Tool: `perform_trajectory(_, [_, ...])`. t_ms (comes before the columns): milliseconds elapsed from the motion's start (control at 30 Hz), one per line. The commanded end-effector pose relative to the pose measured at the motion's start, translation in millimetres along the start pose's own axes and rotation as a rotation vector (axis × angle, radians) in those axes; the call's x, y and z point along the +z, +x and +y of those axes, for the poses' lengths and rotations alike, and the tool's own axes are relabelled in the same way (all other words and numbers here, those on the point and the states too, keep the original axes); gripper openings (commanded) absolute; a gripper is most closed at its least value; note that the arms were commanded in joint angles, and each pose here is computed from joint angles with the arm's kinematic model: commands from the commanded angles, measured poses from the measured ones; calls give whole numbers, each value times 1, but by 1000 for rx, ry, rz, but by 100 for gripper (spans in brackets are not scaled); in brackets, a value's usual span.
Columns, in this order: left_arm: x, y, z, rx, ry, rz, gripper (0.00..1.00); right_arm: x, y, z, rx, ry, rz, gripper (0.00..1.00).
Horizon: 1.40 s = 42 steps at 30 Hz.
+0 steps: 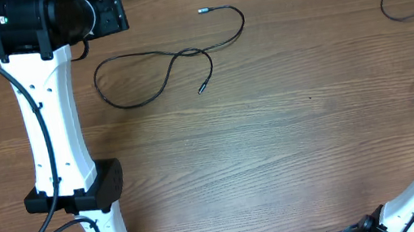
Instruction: Untangle cables
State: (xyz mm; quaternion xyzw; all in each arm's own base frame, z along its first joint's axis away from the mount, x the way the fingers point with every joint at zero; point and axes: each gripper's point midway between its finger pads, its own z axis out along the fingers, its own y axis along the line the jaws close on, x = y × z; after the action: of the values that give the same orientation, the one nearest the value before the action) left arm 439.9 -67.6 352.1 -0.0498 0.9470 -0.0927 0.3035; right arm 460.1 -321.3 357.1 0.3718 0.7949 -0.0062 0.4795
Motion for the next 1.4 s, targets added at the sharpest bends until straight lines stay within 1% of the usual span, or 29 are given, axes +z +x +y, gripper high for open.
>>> perform_trajectory(0, [-2, 1, -10, 32, 35, 1, 71, 38, 25, -17, -4, 21, 30, 4])
perform_trajectory(133, [-1, 3, -16, 44, 45, 5, 72, 87, 54, -46, 1, 71, 0, 4])
perform_trajectory(200, [-1, 4, -17, 45, 47, 5, 72, 99, 67, -63, 19, 129, -11, 4])
perform_trajectory(267, [-1, 4, -17, 46, 47, 5, 72, 112, 91, -98, 86, 267, -19, 4])
perform_trajectory(300, [-1, 4, -17, 46, 47, 5, 72, 113, 94, -102, 92, 277, -19, 4])
perform_trajectory(400, [-1, 4, -17, 46, 47, 5, 72, 125, 129, -120, 120, 309, 21, 4])
perform_trajectory(433, [-1, 4, -17, 46, 47, 5, 72, 128, 147, -133, 155, 349, 37, 4])
perform_trajectory(533, [-1, 4, -17, 46, 47, 5, 72, 126, 181, -167, 247, 471, 59, 4])
perform_trajectory(667, [-1, 4, -18, 47, 47, 6, 72, 125, 219, -208, 305, 530, 120, 4])
perform_trajectory(700, [-1, 4, -18, 47, 47, 6, 72, 121, 228, -227, 328, 562, 142, 4])
perform_trajectory(767, [-1, 4, -18, 47, 47, 6, 72, 114, 230, -245, 352, 592, 149, 4])
perform_trajectory(800, [-1, 4, -19, 54, 50, 6, 72, 106, 228, -266, 382, 621, 142, 4])
perform_trajectory(867, [-1, 5, -21, 61, 52, 7, 72, 99, 226, -282, 407, 643, 133, 4])
perform_trajectory(900, [-1, 5, -22, 63, 53, 7, 72, 97, 226, -288, 422, 638, 136, 14])
perform_trajectory(933, [-1, 5, -23, 65, 54, 8, 72, 97, 228, -288, 441, 610, 149, 37])
perform_trajectory(967, [-1, 6, -24, 67, 55, 8, 72, 99, 229, -284, 458, 564, 166, 70])
perform_trajectory(1000, [-1, 6, -24, 75, 56, 8, 72, 102, 230, -278, 471, 518, 180, 100])
perform_trajectory(1067, [-1, 6, -24, 98, 49, 6, 72, 109, 229, -265, 479, 445, 190, 100])
perform_trajectory(1167, [-1, 6, -24, 112, 52, 7, 72, 118, 222, -243, 446, 408, 180, 100])
perform_trajectory(1300, [-1, 6, -25, 113, 55, 7, 72, 120, 179, -203, 394, 341, 121, 100])
perform_trajectory(1333, [-1, 6, -25, 113, 55, 7, 72, 118, 165, -192, 381, 324, 102, 100])
perform_trajectory(1367, [-1, 6, -26, 114, 56, 8, 72, 114, 143, -175, 363, 297, 71, 100])
